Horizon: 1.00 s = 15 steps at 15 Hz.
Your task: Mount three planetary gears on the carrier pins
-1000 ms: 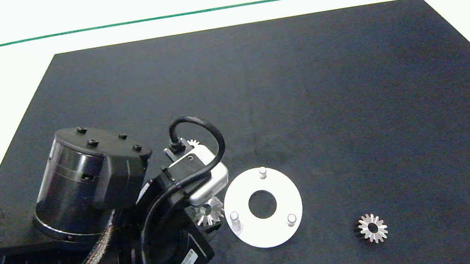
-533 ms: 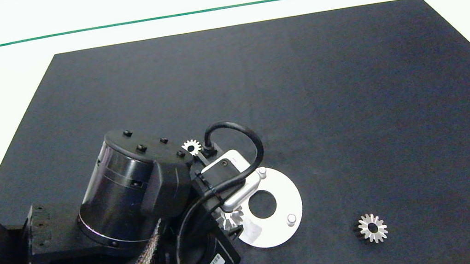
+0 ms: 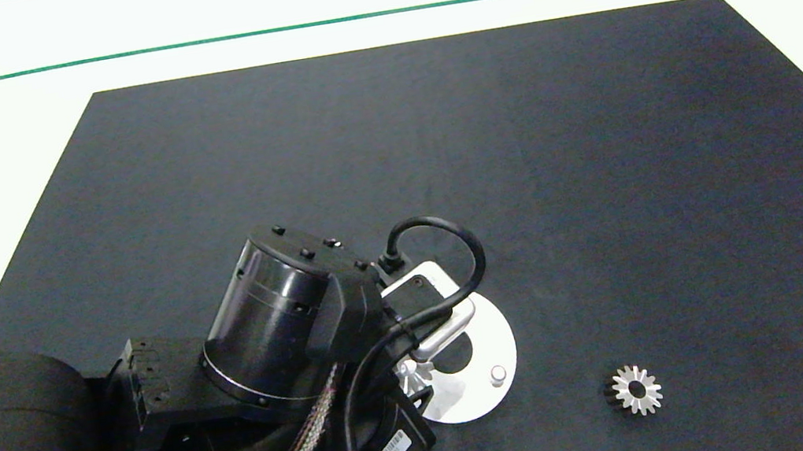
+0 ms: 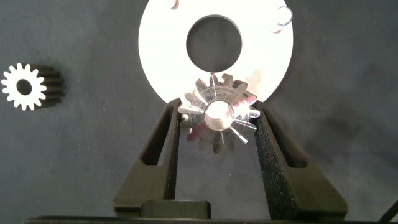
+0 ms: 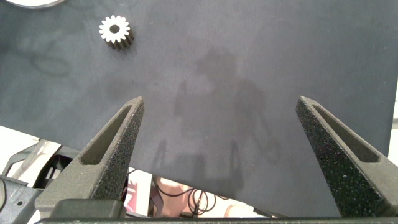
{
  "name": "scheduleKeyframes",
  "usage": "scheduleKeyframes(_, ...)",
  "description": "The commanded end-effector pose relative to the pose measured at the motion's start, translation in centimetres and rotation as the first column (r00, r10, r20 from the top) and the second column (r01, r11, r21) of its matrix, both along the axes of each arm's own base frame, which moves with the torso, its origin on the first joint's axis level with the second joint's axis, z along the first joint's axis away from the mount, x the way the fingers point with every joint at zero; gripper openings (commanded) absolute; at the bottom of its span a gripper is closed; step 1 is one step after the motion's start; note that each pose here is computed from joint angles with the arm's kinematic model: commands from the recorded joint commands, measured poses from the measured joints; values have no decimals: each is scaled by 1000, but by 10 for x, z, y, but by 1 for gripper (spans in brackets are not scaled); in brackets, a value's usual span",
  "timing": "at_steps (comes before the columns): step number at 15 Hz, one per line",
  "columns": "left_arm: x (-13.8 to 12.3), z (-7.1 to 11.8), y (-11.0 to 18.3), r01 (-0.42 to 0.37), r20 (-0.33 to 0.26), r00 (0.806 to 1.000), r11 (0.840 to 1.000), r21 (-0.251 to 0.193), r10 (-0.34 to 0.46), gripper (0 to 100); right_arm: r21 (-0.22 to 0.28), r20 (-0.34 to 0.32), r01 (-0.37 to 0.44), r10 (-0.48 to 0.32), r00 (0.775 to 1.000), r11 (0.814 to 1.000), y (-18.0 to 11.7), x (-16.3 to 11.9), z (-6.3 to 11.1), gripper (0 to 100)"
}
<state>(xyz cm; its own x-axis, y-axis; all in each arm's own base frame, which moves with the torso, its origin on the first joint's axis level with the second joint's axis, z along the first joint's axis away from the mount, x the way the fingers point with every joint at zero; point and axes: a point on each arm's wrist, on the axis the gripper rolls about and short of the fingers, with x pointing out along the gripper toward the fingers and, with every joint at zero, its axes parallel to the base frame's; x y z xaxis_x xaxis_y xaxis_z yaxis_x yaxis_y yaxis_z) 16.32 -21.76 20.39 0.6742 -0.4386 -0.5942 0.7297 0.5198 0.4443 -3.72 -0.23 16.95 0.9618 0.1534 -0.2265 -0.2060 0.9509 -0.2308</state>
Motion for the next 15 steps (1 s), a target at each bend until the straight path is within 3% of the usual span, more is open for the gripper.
scheduleKeyframes(1,5,-1,-6,-2,1,1000,1000,9,2,0,-1,4,-2,2,1000,1000,0,-1,1,100)
scheduleKeyframes(5,6,-7,-5,-19,-11,1000,998,52,20,0,1,5,-1,1,1000,1000,0,-1,1,100)
scheduleKeyframes(15,13,-10,-2,-48,-11,999,997,55,49,0,1,5,-1,1,1000,1000,0,-1,0,100)
